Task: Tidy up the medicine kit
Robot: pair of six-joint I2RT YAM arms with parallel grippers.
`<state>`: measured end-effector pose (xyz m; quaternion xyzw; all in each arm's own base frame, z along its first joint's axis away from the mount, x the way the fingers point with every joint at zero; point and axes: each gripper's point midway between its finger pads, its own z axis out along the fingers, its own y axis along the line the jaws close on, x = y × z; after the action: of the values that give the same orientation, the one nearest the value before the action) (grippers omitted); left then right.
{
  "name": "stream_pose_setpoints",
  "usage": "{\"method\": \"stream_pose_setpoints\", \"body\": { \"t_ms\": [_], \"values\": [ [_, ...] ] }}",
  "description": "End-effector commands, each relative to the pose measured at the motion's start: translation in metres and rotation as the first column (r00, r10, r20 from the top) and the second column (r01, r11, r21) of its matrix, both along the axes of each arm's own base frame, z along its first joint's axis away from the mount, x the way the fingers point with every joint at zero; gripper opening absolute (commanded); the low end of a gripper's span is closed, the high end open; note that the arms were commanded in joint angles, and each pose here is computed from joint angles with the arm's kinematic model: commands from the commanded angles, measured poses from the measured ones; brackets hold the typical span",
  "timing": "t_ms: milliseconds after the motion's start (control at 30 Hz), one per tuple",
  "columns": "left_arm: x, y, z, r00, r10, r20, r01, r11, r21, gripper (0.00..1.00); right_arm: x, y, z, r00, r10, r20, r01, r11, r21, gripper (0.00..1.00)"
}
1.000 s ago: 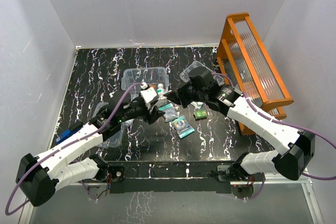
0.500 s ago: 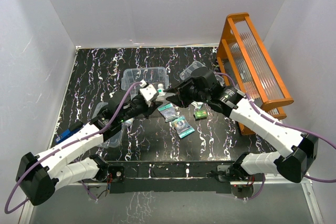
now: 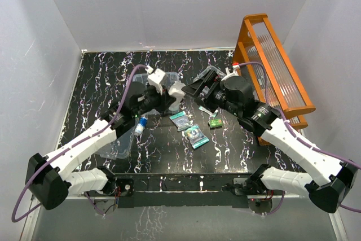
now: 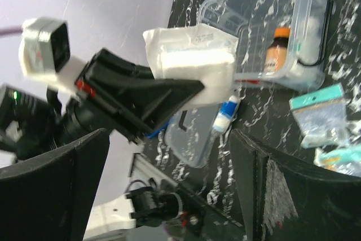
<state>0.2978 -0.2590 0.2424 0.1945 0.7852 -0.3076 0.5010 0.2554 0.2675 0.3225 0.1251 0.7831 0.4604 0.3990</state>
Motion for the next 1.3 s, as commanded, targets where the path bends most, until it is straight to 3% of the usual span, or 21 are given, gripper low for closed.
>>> {"method": "stream_pose_setpoints", "body": {
  "t_ms": [0, 267, 433, 567, 767, 1000, 1100, 1200, 1267],
  "values": [
    [0.007, 0.013, 0.033, 0.980, 0.037, -0.194, -0.082, 0.970, -0.229, 0.02, 0.012, -0.001, 0.032, 0.952, 0.063, 0.299, -0.030, 0.993, -0.111, 0.86],
    [0.007, 0.023, 0.090, 0.929, -0.146, -0.340, -0.049, 0.861, -0.506, 0.02, 0.021, 0.049, 0.053, 0.889, 0.242, 0.390, -0.224, 0.970, -0.090, 0.87],
    [0.004, 0.035, 0.118, 0.906, -0.236, -0.352, -0.040, 0.778, -0.627, 0.02, 0.037, 0.064, 0.065, 0.895, 0.234, 0.379, -0.269, 0.962, 0.043, 0.86],
    [-0.002, 0.038, 0.129, 0.890, -0.295, -0.349, -0.017, 0.741, -0.671, 0.02, 0.028, 0.078, 0.086, 0.840, 0.273, 0.468, -0.377, 0.916, 0.141, 0.81],
    [-0.016, 0.040, 0.143, 0.880, -0.342, -0.330, 0.018, 0.718, -0.696, 0.02, 0.043, 0.089, 0.083, 0.877, 0.247, 0.412, -0.369, 0.896, 0.248, 0.66],
    [-0.020, 0.044, 0.144, 0.883, -0.335, -0.330, 0.014, 0.720, -0.694, 0.04, 0.048, 0.093, 0.084, 0.883, 0.229, 0.410, -0.372, 0.874, 0.312, 0.29],
    [-0.016, 0.048, 0.139, 0.887, -0.306, -0.345, -0.012, 0.732, -0.681, 0.06, 0.047, 0.090, 0.083, 0.882, 0.214, 0.420, -0.369, 0.868, 0.332, 0.19],
    [-0.013, 0.051, 0.135, 0.895, -0.274, -0.351, -0.031, 0.748, -0.663, 0.13, 0.048, 0.088, 0.080, 0.885, 0.201, 0.420, -0.359, 0.869, 0.340, 0.12],
    [-0.009, 0.055, 0.131, 0.902, -0.234, -0.363, -0.057, 0.768, -0.638, 0.24, 0.049, 0.088, 0.078, 0.886, 0.198, 0.419, -0.355, 0.871, 0.339, 0.04]
  ]
}}
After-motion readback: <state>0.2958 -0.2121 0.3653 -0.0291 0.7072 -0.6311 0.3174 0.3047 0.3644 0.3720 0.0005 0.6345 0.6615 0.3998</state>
